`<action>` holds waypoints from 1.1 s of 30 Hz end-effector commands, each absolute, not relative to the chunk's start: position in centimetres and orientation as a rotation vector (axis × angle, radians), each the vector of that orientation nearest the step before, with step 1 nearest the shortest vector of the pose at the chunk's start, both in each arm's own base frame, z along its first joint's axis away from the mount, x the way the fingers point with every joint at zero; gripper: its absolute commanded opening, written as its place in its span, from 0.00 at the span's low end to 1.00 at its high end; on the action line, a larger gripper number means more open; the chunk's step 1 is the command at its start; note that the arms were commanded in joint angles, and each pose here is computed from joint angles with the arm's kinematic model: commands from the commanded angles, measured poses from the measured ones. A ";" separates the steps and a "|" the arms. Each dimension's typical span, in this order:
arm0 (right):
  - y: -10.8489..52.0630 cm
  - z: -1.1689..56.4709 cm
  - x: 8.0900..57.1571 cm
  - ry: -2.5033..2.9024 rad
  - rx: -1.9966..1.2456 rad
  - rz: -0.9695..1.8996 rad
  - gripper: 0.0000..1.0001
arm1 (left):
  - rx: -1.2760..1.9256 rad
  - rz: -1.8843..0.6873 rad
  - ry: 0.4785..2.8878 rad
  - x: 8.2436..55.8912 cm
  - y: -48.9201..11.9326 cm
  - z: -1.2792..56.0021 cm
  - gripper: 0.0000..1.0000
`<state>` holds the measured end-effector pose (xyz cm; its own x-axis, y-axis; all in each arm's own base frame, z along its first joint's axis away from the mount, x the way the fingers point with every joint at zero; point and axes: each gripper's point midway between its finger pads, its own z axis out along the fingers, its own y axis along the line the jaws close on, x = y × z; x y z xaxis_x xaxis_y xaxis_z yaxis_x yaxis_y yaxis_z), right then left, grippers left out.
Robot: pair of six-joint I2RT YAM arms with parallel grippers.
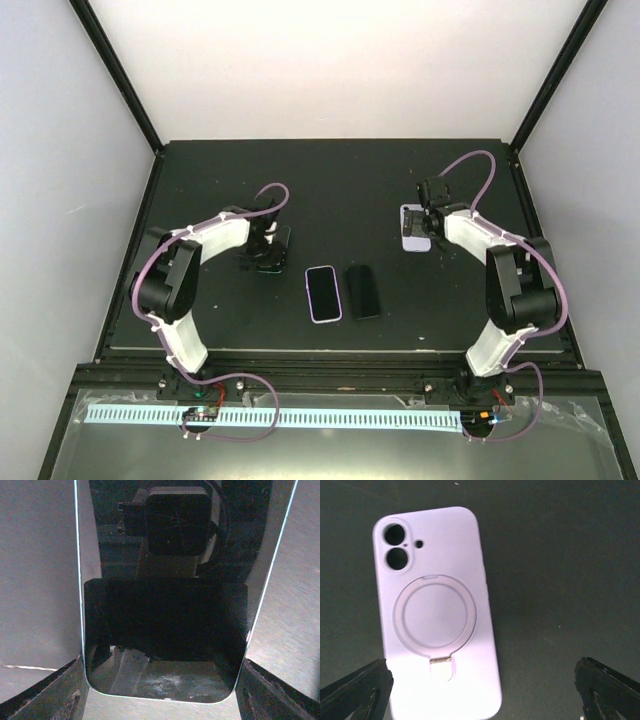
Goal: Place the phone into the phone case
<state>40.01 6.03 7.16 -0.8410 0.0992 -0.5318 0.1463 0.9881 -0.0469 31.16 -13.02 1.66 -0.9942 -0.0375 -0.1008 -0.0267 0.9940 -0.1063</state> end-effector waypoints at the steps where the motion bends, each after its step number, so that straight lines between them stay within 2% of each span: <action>1: 5.5 6.9 42.1 2.594 0.188 -0.028 1.00 | -0.066 -0.339 3.072 29.1 -16.2 1.3 0.72; 5: 6.2 6.0 42.8 2.618 0.164 0.062 1.00 | -0.059 -0.422 3.062 28.8 -17.7 1.7 0.77; 11: 7.6 4.3 43.2 2.671 0.131 0.145 0.99 | -0.047 -0.617 2.998 28.7 -20.3 3.2 0.79; 12: 7.6 3.9 43.2 2.684 0.132 0.144 0.92 | -0.052 -0.637 2.983 28.8 -20.4 3.5 0.80; 13: 7.6 3.7 43.2 2.697 0.125 0.141 0.90 | -0.052 -0.653 2.974 28.7 -20.5 3.8 0.80; 16: 7.5 3.5 43.1 2.715 0.125 0.126 0.92 | -0.054 -0.705 2.929 28.7 -20.9 4.7 0.82; 25: 7.2 2.4 42.5 2.800 0.138 0.080 0.89 | -0.061 -0.803 2.753 29.1 -21.1 8.9 0.86; 33: 7.6 2.0 42.1 2.839 0.120 0.061 0.87 | -0.034 -0.845 2.661 28.9 -20.8 11.7 0.95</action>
<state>42.20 7.30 2.40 -0.9402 0.1028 -0.3248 0.0831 0.9938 0.0740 28.72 -20.47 9.96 -0.9540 -0.1156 -0.2768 0.0513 0.8463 -0.5303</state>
